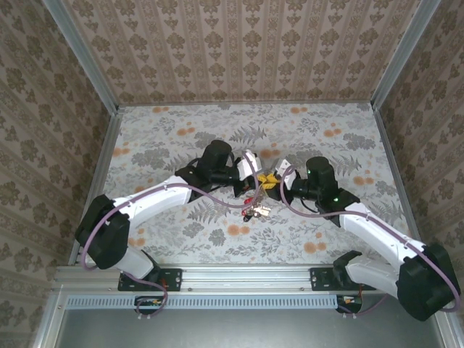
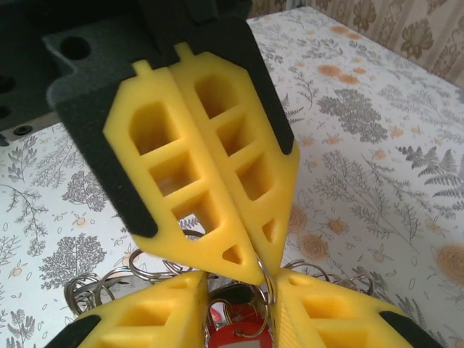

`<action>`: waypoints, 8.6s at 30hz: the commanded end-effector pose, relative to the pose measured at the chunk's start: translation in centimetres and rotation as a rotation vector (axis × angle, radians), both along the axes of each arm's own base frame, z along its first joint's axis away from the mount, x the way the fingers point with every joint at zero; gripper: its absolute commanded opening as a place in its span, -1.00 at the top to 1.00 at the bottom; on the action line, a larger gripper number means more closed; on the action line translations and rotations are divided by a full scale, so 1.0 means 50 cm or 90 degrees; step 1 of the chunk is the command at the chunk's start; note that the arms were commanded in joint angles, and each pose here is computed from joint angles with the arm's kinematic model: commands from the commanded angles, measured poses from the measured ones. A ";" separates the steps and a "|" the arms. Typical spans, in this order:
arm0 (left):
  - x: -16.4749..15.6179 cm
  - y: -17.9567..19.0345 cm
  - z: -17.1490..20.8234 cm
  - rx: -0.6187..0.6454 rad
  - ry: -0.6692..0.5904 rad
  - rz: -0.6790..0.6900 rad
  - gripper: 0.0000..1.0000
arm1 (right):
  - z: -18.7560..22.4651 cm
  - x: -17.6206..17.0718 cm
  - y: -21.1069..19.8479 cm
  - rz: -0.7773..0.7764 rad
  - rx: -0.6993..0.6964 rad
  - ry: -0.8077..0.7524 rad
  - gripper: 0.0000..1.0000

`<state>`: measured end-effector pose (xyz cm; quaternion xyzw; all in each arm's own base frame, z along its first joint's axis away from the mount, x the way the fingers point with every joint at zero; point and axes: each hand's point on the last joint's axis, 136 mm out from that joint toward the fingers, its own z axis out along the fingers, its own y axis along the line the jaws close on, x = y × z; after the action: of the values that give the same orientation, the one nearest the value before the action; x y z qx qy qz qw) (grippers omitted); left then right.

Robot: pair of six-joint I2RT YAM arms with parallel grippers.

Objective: Put the keys on the keyring

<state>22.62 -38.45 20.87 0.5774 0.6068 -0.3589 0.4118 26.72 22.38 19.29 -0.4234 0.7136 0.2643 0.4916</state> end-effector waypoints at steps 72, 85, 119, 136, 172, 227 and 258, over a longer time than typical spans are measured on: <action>-0.017 0.003 0.096 -0.133 -0.060 -0.054 1.00 | -0.010 0.011 -0.009 -0.008 0.068 0.057 0.66; -0.014 0.005 0.089 -0.127 -0.061 -0.054 1.00 | -0.013 0.012 -0.053 -0.079 0.017 0.027 0.70; -0.028 -0.009 0.117 -0.186 -0.050 -0.077 1.00 | 0.007 0.040 -0.006 -0.031 0.119 0.045 0.73; -0.027 -0.004 0.107 -0.200 -0.049 -0.076 1.00 | -0.052 0.050 -0.019 -0.006 0.182 0.214 0.79; 0.020 0.021 -0.080 0.019 0.061 -0.025 0.64 | -0.086 0.040 -0.017 0.006 0.120 0.217 0.86; -0.016 0.010 -0.010 -0.082 0.063 -0.197 1.00 | -0.094 0.037 0.015 0.021 0.179 0.237 0.96; -0.019 0.022 0.009 -0.088 0.019 -0.182 1.00 | -0.039 0.003 -0.017 0.067 0.155 0.157 0.27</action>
<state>22.58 -37.26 18.91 0.6112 0.5369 -0.4489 0.3697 27.46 20.70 16.15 -0.3249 0.7378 0.3982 0.4377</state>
